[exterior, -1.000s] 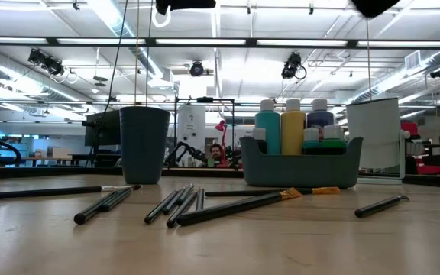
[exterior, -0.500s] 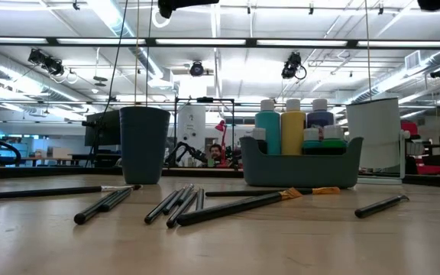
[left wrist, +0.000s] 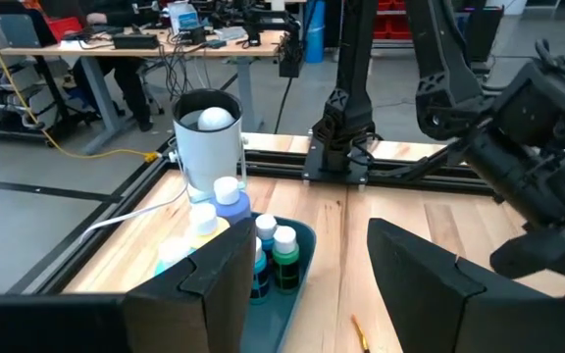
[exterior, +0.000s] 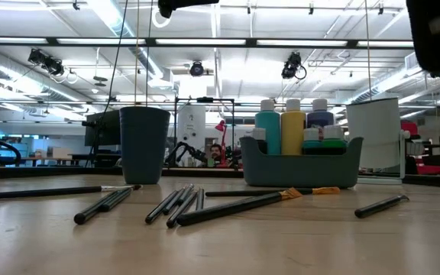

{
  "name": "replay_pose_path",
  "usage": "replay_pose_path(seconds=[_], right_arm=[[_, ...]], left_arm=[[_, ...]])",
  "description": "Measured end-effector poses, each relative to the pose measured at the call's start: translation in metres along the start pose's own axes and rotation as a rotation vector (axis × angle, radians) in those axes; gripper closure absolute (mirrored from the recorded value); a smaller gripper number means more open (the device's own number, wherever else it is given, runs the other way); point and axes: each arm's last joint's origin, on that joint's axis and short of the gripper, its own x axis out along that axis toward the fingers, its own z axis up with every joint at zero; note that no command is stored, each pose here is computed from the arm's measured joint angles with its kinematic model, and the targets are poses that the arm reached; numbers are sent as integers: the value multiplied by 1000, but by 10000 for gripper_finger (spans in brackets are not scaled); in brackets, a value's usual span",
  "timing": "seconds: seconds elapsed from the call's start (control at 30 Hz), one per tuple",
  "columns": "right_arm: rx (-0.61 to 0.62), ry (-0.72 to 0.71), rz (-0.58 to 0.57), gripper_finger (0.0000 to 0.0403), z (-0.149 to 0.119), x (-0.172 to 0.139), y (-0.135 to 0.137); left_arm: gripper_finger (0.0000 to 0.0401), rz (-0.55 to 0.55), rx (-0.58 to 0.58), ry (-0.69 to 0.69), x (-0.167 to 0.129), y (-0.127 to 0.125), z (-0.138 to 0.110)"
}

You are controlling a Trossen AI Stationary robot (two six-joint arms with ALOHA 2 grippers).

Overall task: Pick & Place Paint Supplies
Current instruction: Put the small red paint bottle into the blue bin

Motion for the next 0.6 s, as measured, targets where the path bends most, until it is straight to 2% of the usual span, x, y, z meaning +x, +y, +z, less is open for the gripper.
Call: replay_pose_path(seconds=[0.13,0.3,0.4,0.53,0.6], right_arm=[[56,35,-5,210,-10,6,-1],[42,40,-14,215,-12,7,-2],[31,32,-11,236,-11,7,-2],[46,38,-13,288,-12,7,-2],[66,32,-16,295,-11,7,-2]], left_arm=[[193,0,0,0,0,0,0],[193,0,0,0,0,0,0],[193,0,0,0,0,0,0],[193,0,1,0,0,0,0],[193,0,1,0,0,0,0]])
